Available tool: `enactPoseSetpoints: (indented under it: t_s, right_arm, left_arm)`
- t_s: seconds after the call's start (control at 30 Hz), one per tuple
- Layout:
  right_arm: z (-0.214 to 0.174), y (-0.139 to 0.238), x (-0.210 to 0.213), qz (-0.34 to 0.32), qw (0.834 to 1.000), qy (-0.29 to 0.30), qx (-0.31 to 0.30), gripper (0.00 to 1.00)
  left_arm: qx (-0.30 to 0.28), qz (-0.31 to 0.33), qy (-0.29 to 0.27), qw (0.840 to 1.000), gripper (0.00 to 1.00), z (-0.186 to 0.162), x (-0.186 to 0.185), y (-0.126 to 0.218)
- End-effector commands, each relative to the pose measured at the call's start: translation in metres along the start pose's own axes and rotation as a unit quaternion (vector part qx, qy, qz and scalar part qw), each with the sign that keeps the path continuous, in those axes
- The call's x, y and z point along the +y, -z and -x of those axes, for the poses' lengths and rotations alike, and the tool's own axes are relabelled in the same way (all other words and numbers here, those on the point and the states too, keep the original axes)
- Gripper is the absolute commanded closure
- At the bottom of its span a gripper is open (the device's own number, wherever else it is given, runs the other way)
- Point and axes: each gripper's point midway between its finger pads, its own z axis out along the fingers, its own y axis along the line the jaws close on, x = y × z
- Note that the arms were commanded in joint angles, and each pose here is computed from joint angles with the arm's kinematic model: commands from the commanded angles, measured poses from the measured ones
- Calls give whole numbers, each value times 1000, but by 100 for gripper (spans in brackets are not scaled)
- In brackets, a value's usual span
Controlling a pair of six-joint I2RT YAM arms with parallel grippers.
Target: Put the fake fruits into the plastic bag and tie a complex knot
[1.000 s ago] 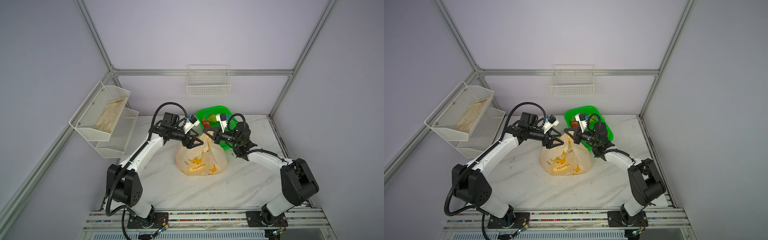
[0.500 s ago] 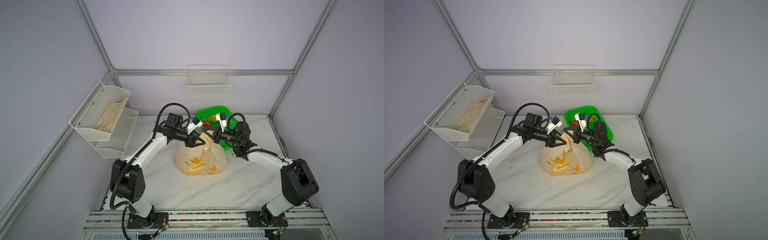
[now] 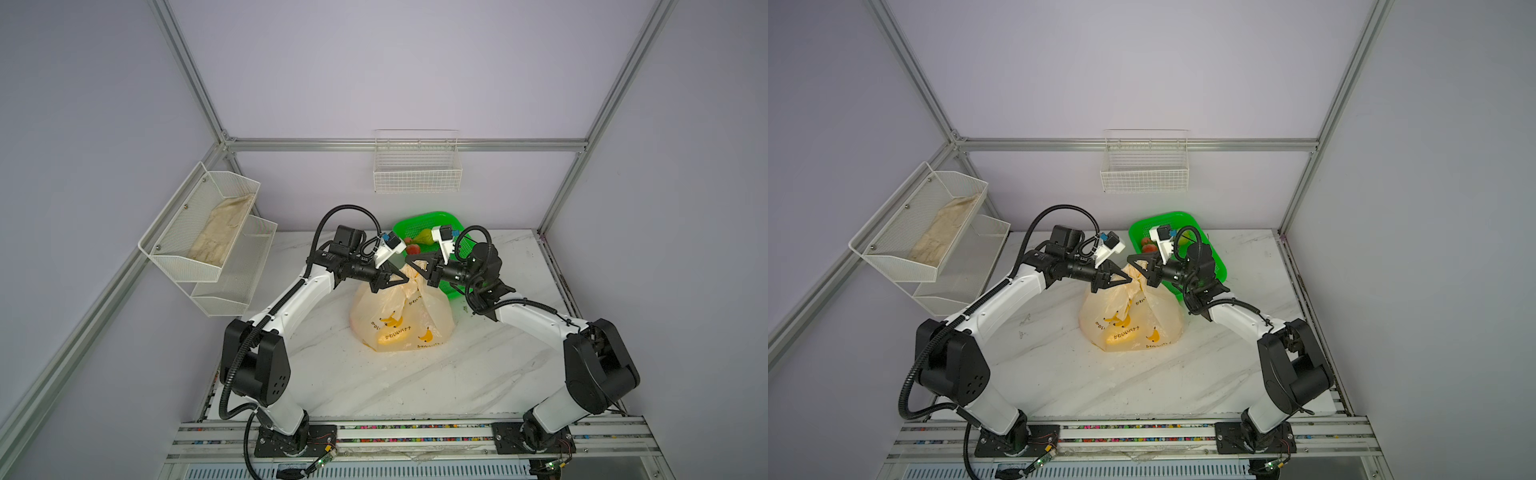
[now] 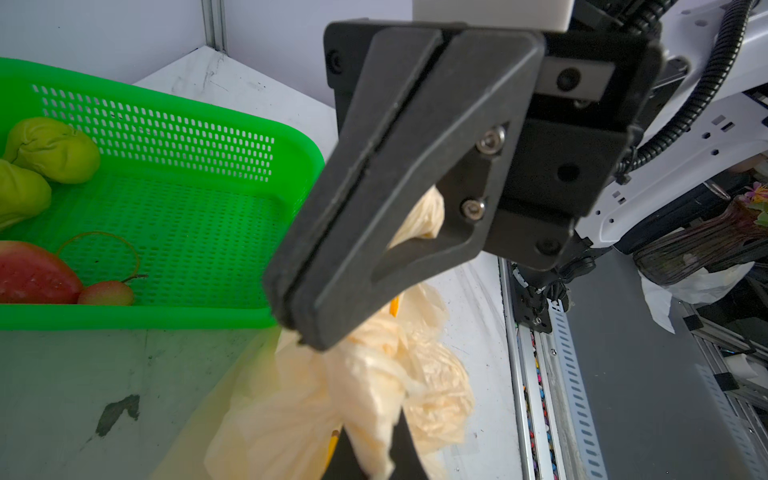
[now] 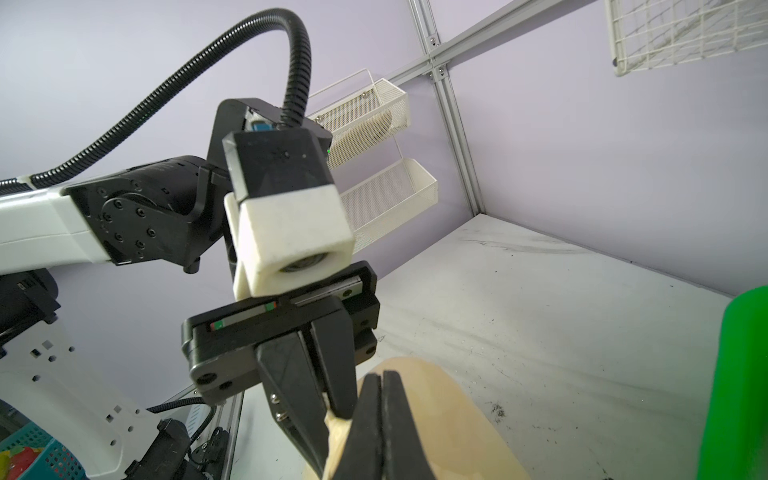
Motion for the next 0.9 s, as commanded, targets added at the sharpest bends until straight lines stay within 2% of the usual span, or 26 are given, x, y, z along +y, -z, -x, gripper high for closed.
enactPoseSetpoints:
  t_s: [0.0,0.03,0.1,0.23,0.3,0.43,0.63,0.87]
  right_arm:
    - [6,3,13,10,999,37,7,89]
    - [5,4,12,7,999,41,12,80]
    - [1,8,11,0,998,52,21,69]
    - [-9,21,12,-2,994,95,56,31]
    - [-20,24,9,-9,989,116,89,23]
    - [-39,27,8,6,979,156,131,19]
    - [-40,28,13,24,969,204,137,16]
    - [-32,17,8,42,961,232,146,16]
  left_arm:
    - [-27,19,-72,997,100,25,-11,15]
    - [-26,23,-81,996,100,24,-11,16]
    - [-24,31,-95,995,100,23,-11,18]
    - [-20,35,-120,992,100,19,-14,20]
    - [-17,39,-131,991,100,17,-14,21]
    - [-13,41,-143,989,100,15,-15,21]
    - [-7,42,-151,988,100,11,-16,21]
    - [4,39,-170,985,100,3,-21,19]
